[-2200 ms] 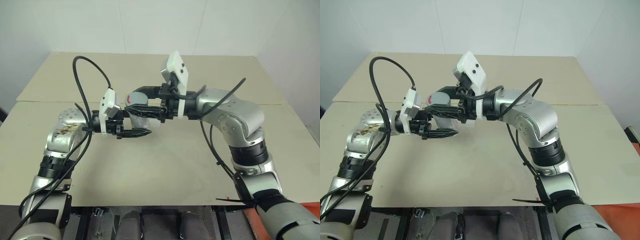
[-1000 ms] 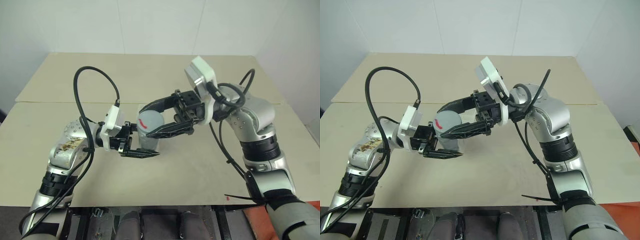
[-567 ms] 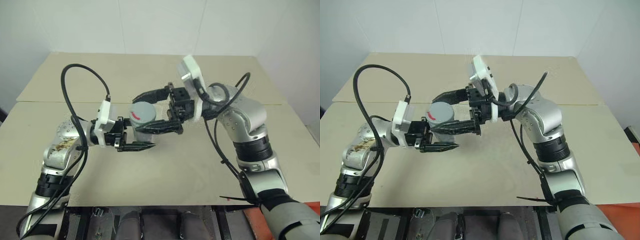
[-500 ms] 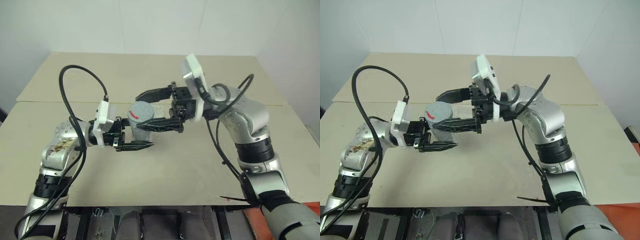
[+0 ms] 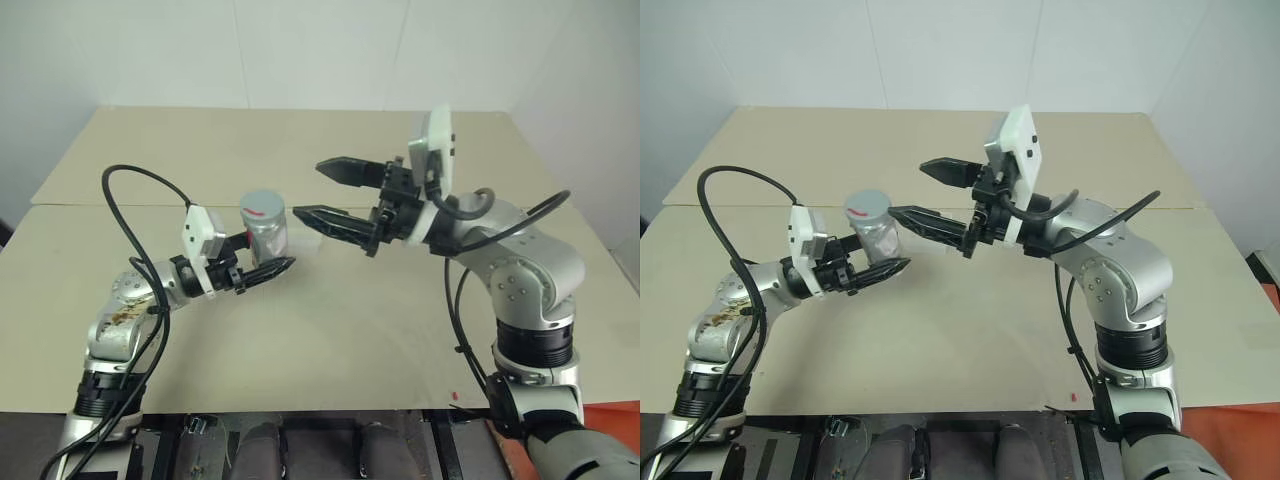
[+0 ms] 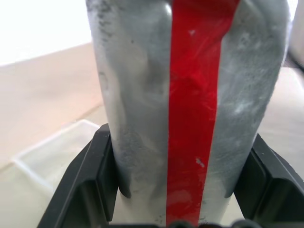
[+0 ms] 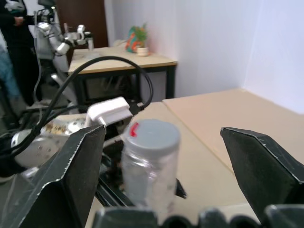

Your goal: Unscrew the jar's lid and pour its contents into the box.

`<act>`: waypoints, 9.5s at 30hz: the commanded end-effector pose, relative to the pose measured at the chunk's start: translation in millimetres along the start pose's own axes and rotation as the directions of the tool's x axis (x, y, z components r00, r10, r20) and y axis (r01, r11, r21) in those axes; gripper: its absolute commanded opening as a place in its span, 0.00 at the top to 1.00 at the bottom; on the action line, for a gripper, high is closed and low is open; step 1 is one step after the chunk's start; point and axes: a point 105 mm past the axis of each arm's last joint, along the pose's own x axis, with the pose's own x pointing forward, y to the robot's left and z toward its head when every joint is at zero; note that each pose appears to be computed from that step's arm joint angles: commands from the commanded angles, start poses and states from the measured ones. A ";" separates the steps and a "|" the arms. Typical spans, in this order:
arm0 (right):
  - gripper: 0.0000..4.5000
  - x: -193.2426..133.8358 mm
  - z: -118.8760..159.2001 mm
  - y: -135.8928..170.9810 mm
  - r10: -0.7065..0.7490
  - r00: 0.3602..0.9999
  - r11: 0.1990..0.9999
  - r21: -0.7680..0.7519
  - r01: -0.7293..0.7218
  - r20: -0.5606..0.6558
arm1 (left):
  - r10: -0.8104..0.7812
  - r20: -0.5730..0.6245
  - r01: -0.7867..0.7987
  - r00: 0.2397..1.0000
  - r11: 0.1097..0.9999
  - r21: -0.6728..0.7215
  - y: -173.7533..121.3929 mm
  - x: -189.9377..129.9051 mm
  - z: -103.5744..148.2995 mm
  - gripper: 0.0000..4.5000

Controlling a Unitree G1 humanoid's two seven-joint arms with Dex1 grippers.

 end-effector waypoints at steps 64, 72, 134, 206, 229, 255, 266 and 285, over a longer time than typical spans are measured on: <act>0.04 14.7 11.2 28.2 0.548 0.836 0.836 -0.009 -0.548 -0.016 | -0.478 0.132 0.465 0.868 0.877 0.120 -43.0 -0.3 54.1 0.38; 0.01 4.6 14.6 7.2 0.358 0.934 0.933 -0.048 -0.358 -0.004 | -0.406 0.101 0.396 0.908 0.912 0.111 -30.3 -7.4 49.7 0.38; 0.05 53.4 -8.8 -17.7 -0.218 0.967 0.975 -0.078 0.209 -0.131 | 0.237 0.085 -0.245 0.968 0.964 0.105 0.8 32.1 19.7 0.38; 0.01 -6.7 4.5 -5.0 0.242 0.970 0.970 -0.014 -0.243 -0.031 | -0.326 0.124 0.315 0.937 0.944 0.098 -18.5 -18.7 51.8 0.38; 0.01 31.2 13.6 -13.9 -0.255 0.966 0.962 -0.107 0.250 -0.044 | 0.348 0.112 -0.355 0.931 0.934 0.045 16.8 40.0 16.6 0.38; 0.01 52.7 -5.6 -38.9 -0.388 0.915 0.916 -0.154 0.370 -0.108 | 0.315 0.112 -0.323 0.942 0.945 0.058 7.6 41.9 19.9 0.38; 0.01 40.2 -7.5 -37.5 -0.386 0.915 0.916 -0.169 0.365 -0.120 | 0.311 0.107 -0.317 0.944 0.947 0.046 10.4 33.2 21.2 0.38; 0.01 30.8 3.4 -22.7 -0.320 0.943 0.936 -0.183 0.301 -0.088 | 0.290 0.109 -0.296 0.951 0.954 0.043 11.0 21.6 21.7 0.38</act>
